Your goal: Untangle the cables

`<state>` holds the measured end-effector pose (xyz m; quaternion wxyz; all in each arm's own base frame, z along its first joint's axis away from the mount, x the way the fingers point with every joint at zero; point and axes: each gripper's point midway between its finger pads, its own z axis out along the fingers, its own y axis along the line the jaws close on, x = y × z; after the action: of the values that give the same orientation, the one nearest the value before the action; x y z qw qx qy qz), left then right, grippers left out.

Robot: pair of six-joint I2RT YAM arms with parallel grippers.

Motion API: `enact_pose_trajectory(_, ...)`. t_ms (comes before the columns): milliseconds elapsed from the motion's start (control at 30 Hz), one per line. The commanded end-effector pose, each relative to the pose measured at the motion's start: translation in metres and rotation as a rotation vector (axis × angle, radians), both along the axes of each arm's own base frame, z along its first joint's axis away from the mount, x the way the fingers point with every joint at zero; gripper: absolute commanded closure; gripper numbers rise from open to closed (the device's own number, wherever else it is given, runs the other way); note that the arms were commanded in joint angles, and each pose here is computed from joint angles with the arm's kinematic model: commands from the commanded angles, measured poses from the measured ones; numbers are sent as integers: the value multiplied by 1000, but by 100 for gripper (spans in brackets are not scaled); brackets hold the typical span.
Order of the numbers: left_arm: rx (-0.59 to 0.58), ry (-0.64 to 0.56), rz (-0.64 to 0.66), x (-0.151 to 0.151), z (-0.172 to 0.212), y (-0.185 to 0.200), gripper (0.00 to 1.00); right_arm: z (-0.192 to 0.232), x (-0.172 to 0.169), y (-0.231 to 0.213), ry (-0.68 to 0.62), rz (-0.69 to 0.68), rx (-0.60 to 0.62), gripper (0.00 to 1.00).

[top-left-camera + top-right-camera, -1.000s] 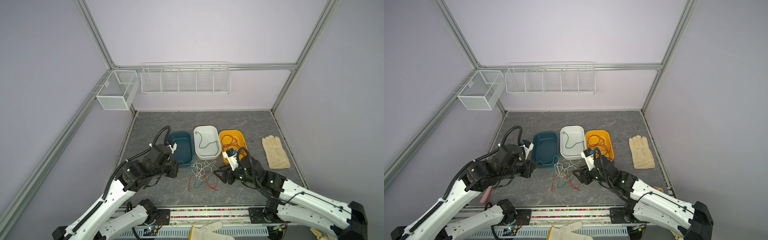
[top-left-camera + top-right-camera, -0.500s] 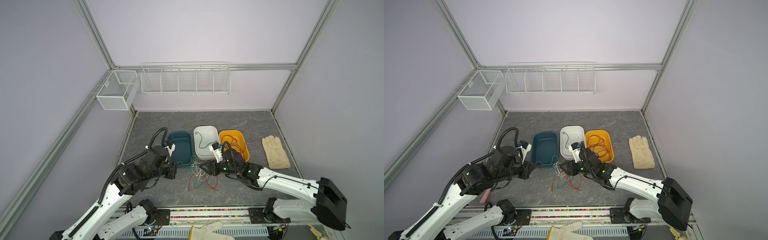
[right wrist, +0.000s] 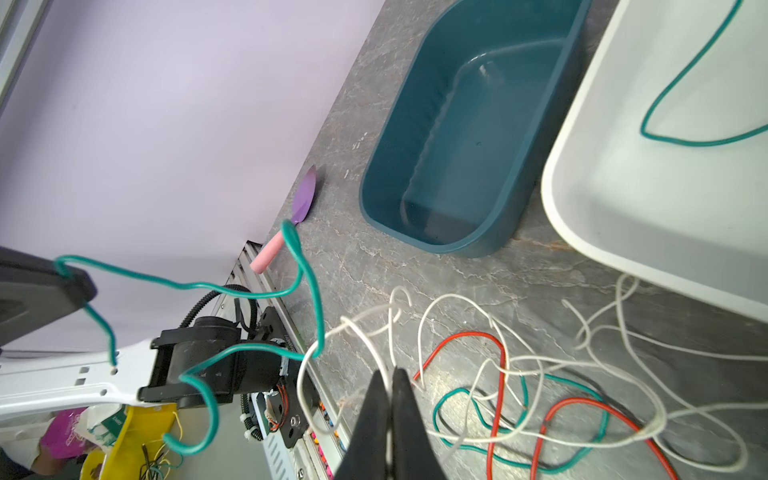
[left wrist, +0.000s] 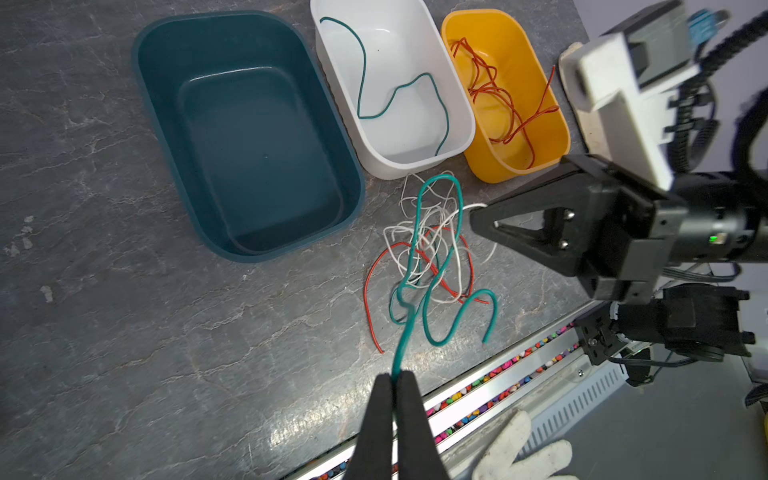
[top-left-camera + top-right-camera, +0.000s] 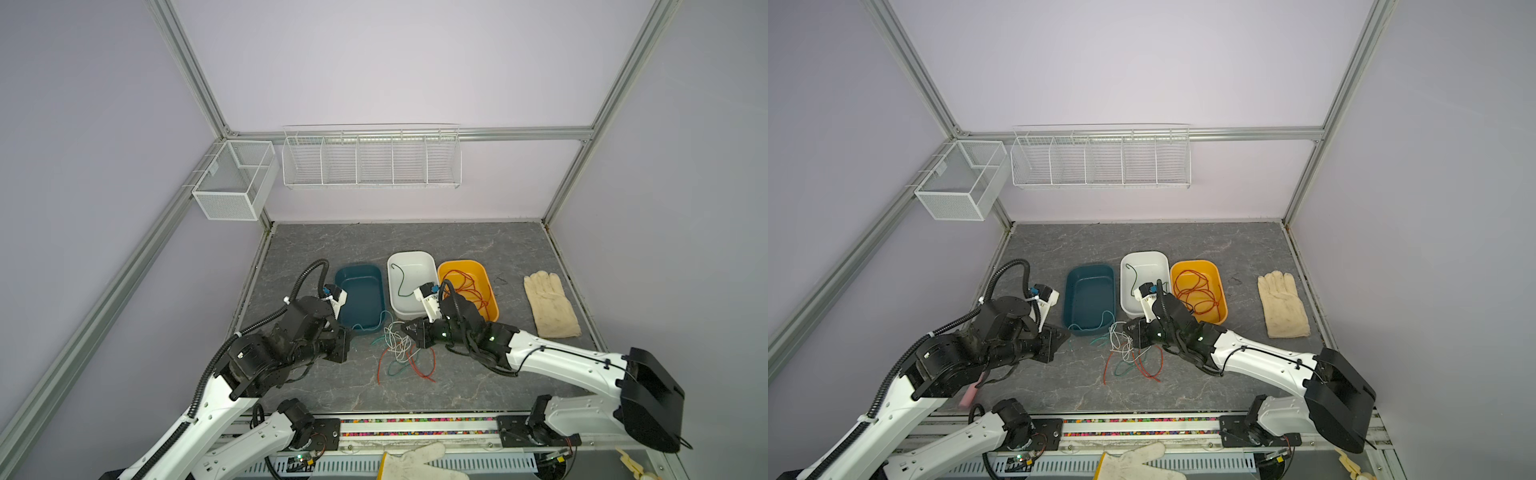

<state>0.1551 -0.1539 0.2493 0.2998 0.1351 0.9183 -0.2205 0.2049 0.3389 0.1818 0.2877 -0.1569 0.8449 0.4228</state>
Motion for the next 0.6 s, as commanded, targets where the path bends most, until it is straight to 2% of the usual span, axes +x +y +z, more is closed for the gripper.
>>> enact_pose_trajectory(0, 80, 1, 20, -2, -12, 16, 100, 20, 18, -34, -94, -105, -65, 94)
enact_pose_trajectory(100, 101, -3, 33, -2, -13, 21, 100, 29, 32, -77, -119, -218, -111, 94)
enact_pose_trajectory(267, 105, -15, 64, -3, -12, 30, 100, 56, 38, -144, -163, -376, -115, 94)
enact_pose_trajectory(567, 151, -7, 92, -3, -13, 39, 100, 92, 18, -210, -217, -499, -125, 94)
